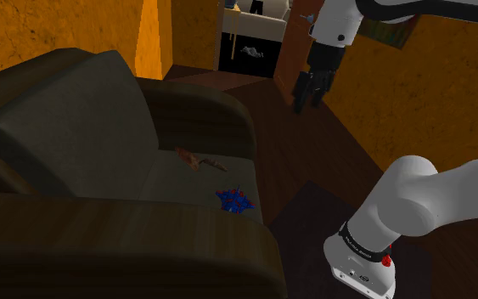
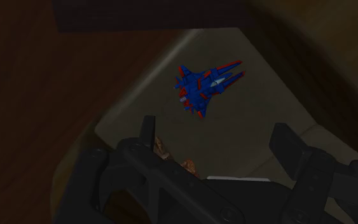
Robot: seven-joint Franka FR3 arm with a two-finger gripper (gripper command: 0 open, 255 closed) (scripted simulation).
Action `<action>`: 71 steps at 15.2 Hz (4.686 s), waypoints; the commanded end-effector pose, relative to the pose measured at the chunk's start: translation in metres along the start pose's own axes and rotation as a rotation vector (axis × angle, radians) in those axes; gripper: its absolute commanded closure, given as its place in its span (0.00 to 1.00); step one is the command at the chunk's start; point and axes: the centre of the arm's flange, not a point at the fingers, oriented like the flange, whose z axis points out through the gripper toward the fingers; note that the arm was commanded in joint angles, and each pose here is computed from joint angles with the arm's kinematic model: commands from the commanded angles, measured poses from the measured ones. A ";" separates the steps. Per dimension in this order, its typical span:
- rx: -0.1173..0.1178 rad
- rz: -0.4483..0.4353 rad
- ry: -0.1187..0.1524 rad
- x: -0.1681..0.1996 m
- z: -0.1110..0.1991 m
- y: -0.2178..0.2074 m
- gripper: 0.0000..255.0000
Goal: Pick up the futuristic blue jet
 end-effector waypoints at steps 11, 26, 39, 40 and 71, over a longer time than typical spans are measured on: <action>-0.087 -0.017 -0.017 0.064 0.113 -0.047 0.00; -0.219 -0.042 -0.044 0.154 0.291 -0.100 0.00; -0.309 -0.060 -0.062 0.213 0.428 -0.123 0.00; -0.309 -0.060 -0.062 0.213 0.434 -0.123 0.00; -0.309 -0.060 -0.062 0.211 0.379 -0.125 1.00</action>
